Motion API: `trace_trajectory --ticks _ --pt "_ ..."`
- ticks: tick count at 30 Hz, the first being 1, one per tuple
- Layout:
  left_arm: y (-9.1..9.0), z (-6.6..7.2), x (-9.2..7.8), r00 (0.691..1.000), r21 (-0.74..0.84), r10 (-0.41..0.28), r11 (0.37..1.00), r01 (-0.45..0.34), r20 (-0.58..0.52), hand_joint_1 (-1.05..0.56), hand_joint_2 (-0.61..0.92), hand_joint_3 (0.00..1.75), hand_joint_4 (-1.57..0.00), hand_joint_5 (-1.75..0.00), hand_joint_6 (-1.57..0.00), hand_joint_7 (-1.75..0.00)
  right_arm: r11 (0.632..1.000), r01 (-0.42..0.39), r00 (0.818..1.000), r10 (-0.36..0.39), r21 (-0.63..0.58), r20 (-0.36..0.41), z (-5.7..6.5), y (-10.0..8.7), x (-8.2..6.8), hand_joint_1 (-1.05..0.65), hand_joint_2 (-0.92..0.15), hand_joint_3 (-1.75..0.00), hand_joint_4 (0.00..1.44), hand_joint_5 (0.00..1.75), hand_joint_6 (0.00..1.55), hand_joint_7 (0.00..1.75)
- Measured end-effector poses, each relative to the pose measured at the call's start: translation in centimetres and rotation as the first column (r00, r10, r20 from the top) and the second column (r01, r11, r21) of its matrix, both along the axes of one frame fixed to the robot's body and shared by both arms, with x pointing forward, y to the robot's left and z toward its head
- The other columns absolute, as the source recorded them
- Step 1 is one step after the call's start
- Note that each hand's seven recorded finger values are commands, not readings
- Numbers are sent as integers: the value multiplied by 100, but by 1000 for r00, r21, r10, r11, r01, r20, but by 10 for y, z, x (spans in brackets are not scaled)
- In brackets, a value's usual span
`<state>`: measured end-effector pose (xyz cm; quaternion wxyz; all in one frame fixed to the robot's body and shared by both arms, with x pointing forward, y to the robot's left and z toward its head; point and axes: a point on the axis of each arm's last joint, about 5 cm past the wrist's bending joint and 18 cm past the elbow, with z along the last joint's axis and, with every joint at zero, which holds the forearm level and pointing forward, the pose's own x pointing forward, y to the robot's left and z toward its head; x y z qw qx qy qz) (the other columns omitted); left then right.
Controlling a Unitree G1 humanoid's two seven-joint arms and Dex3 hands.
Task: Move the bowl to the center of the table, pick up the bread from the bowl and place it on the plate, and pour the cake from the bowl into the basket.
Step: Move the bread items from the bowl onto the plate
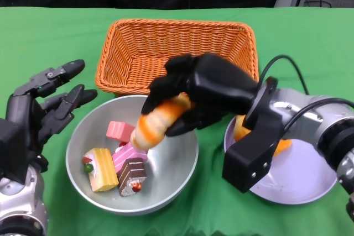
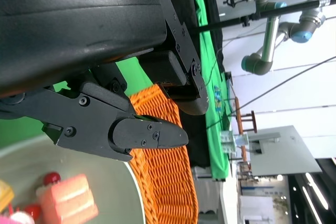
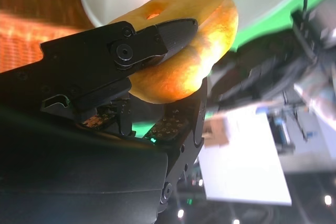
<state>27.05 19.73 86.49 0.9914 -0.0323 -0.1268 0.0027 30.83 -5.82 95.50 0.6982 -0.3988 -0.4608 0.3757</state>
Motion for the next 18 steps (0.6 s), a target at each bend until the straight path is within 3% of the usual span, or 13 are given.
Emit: trace_trajectory --ticks 4,9,14,17,18 --pt "2 -1 -1 1000 -9 6 1000 -6 -3 -45 92 29 -109 -1 -92 0 999 -1 1000 1 38 6 3 -8 0 -9 -90 -11 79 152 79 111" --pt "3 -2 -1 1000 -13 -1 1000 1 -9 -42 92 30 -110 -1 -91 0 996 8 1000 -5 94 -23 -3 -18 -4 -7 -92 -11 87 138 89 95" --pt "4 -2 -2 1000 -16 -8 1000 8 -7 -43 92 31 -111 -1 -92 0 987 25 1000 -22 158 -21 -6 -33 -9 -4 -88 -13 92 138 97 85" --pt "4 -2 -2 1000 -25 -6 1000 6 -6 -42 92 31 -111 -1 -92 0 979 38 999 -33 202 -27 -9 -39 -13 -1 -62 -65 93 143 101 82" --pt "4 -2 -2 1000 -25 -6 1000 6 -6 -41 92 31 -111 -1 -92 0 976 42 999 -36 216 -30 -10 -40 -15 0 -55 -82 90 148 97 94"
